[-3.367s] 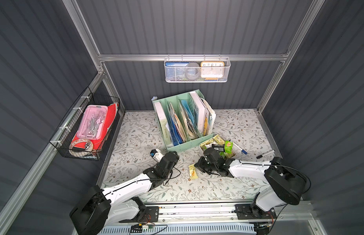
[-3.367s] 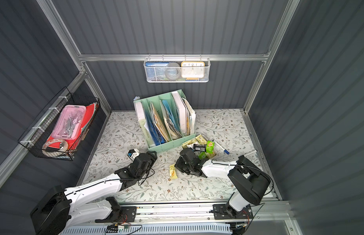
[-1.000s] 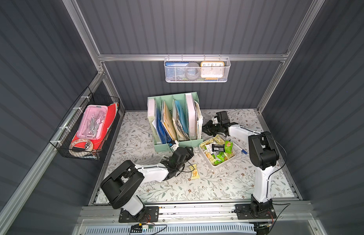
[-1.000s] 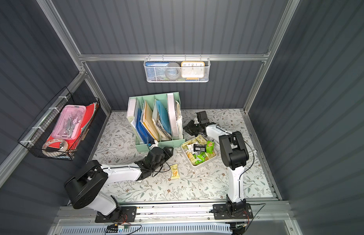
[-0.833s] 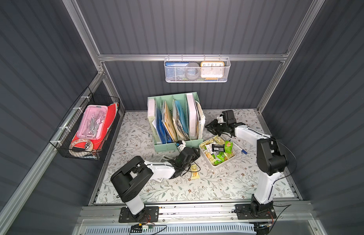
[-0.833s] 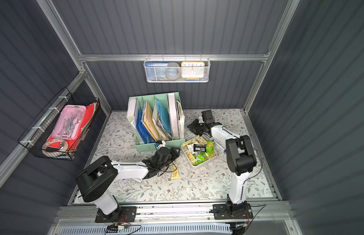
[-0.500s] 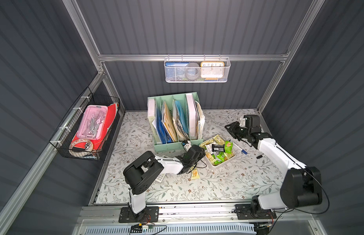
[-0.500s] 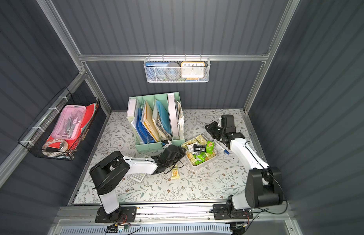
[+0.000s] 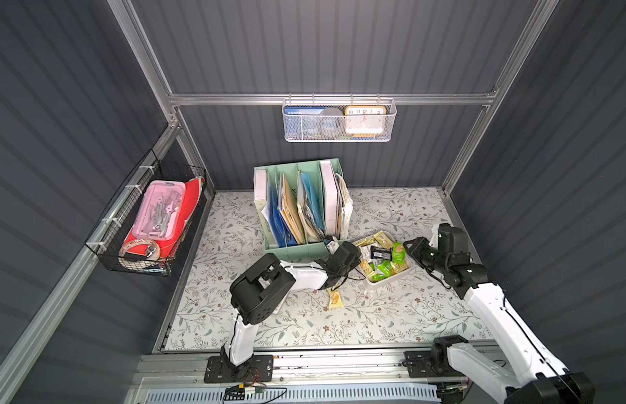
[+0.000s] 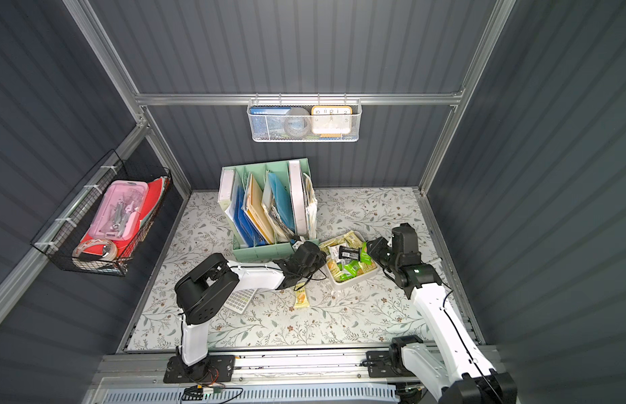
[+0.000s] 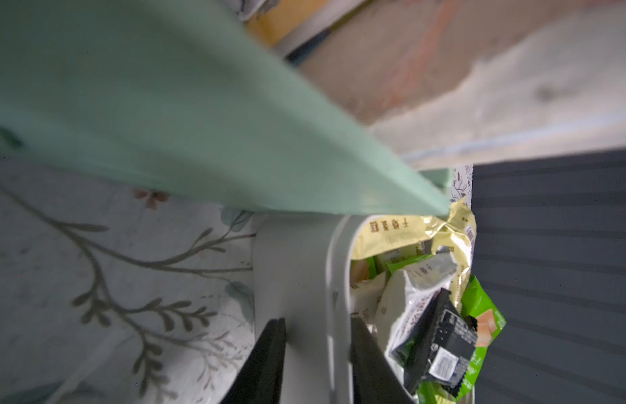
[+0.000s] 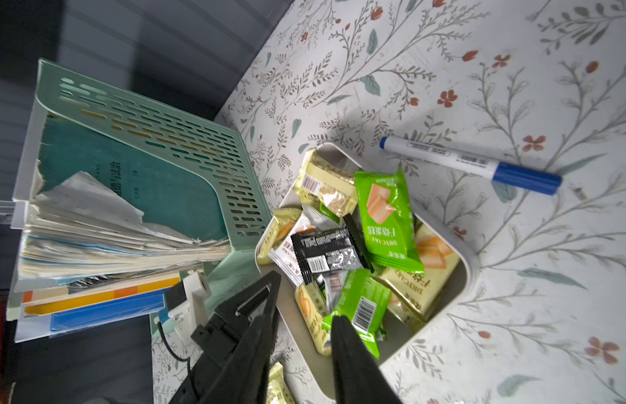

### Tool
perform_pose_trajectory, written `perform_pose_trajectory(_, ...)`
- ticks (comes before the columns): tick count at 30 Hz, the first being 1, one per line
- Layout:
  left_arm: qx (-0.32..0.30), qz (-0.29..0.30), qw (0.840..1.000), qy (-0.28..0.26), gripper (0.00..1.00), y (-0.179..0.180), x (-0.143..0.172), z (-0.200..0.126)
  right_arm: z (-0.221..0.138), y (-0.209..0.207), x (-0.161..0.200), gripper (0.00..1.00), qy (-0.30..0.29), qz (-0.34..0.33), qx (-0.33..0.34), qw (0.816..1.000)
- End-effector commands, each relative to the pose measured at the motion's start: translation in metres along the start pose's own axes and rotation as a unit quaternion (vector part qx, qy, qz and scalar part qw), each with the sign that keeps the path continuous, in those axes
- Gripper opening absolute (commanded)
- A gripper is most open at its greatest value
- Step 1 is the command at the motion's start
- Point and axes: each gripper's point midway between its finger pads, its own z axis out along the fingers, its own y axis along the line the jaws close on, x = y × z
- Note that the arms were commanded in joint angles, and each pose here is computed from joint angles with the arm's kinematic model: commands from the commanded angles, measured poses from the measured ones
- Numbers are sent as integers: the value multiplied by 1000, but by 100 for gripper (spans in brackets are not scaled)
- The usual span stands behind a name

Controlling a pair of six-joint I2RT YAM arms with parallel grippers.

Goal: Take the cookies out of the storage box
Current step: Move the storage box to the center of the board.

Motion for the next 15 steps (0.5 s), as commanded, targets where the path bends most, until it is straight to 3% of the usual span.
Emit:
perform_pose_trajectory(1,8,36,999,9,34,-13,8,8,0,-20,22,34,39,-18,33,999)
perform_pose_trajectory(7,17,82,996,0,39,-31,3,10,10,-34,39,36,91,-50,66,993)
perform_pose_trajectory(12,18,124,991,-55,44,-48,-3,-29,23,-36,61,45,145,-122,119,975)
perform_pose_trajectory(15,10,136,987,-83,47,-49,-3,-55,32,-29,62,49,143,-165,144,965)
